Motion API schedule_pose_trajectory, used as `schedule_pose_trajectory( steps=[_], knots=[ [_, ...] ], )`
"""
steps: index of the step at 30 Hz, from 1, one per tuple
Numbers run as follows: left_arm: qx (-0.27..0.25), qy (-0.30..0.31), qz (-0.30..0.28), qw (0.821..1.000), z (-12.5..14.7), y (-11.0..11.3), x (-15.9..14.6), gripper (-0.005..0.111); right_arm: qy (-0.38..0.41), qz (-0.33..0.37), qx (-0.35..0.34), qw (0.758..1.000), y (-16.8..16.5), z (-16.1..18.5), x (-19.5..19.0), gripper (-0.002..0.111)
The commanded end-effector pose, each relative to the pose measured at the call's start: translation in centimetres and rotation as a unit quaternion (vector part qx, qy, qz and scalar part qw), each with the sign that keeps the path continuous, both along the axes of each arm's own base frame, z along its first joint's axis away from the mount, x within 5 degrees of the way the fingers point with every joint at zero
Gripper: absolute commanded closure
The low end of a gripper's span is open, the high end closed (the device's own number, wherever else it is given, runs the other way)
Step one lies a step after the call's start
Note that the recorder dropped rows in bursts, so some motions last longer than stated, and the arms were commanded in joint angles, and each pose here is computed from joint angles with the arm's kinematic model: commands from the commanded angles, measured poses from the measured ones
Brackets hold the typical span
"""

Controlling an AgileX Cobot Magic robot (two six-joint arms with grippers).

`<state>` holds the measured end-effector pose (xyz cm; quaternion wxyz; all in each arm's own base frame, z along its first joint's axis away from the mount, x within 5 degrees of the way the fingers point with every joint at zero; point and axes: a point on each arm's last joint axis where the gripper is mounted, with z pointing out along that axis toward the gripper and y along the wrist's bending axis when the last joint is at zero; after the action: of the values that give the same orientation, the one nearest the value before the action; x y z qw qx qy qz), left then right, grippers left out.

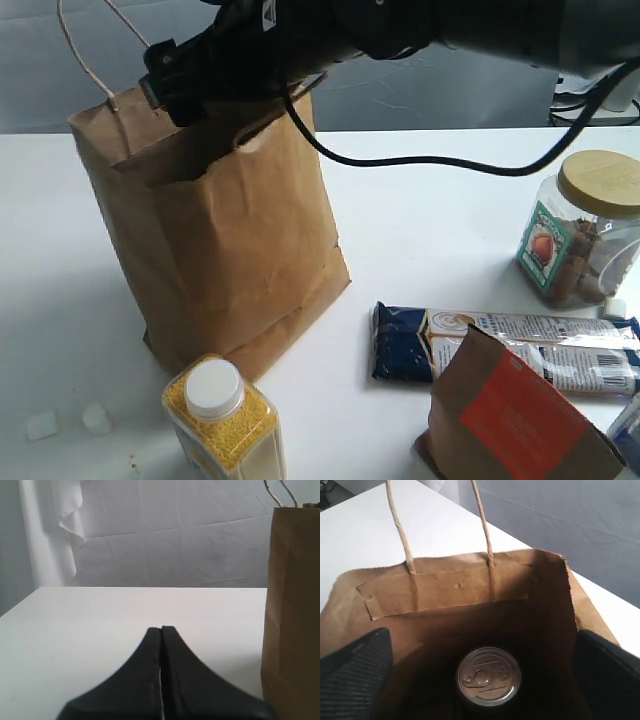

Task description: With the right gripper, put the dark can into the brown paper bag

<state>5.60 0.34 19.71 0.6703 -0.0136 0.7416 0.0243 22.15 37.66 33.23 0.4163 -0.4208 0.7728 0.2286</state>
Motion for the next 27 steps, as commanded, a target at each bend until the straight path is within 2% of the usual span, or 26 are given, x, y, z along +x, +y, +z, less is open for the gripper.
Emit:
schedule_pose_trajectory(
  steps=[1, 2, 4, 7, 8, 12, 15, 17, 20, 23, 27],
  knots=[
    [0.0, -0.002, -0.003, 1.0, -0.1, 0.0, 0.0, 0.107, -0.027, 0.01, 0.042, 0.999, -1.1, 4.0, -1.6, 0.035],
    [0.0, -0.002, -0.003, 1.0, -0.1, 0.0, 0.0, 0.107, -0.034, 0.01, 0.05, 0.998, -1.7, 5.0, -1.9, 0.042],
    [0.0, -0.002, -0.003, 1.0, -0.1, 0.0, 0.0, 0.107, -0.054, -0.004, 0.073, 0.996, -3.9, 8.0, -2.8, 0.068],
    [0.0, -0.002, -0.003, 1.0, -0.1, 0.0, 0.0, 0.107, -0.082, -0.02, 0.076, 0.993, -7.1, 10.0, -4.0, 0.102],
    [0.0, -0.002, -0.003, 1.0, -0.1, 0.0, 0.0, 0.107, -0.084, -0.027, 0.075, 0.993, -8.2, 10.2, -4.1, 0.108],
    [0.0, -0.002, -0.003, 1.0, -0.1, 0.0, 0.0, 0.107, -0.062, -0.068, 0.067, 0.994, -13.2, 8.6, -4.2, 0.108],
    [0.0, -0.002, -0.003, 1.0, -0.1, 0.0, 0.0, 0.107, -0.061, -0.113, 0.059, 0.99, -17.8, 5.6, -4.0, 0.108],
    [0.0, -0.002, -0.003, 1.0, -0.1, 0.0, 0.0, 0.107, -0.055, -0.148, 0.069, 0.985, -21.0, 3.6, -4.4, 0.108],
    [0.0, -0.002, -0.003, 1.0, -0.1, 0.0, 0.0, 0.107, -0.099, -0.184, 0.115, 0.971, -25.4, -0.1, -5.7, 0.108],
    [0.0, -0.002, -0.003, 1.0, -0.1, 0.0, 0.0, 0.107, -0.122, -0.214, 0.137, 0.959, -28.2, -5.1, -7.5, 0.108],
    [0.0, -0.002, -0.003, 1.0, -0.1, 0.0, 0.0, 0.107, -0.144, -0.232, 0.178, 0.945, -29.9, -8.0, -9.5, 0.108]
  ],
)
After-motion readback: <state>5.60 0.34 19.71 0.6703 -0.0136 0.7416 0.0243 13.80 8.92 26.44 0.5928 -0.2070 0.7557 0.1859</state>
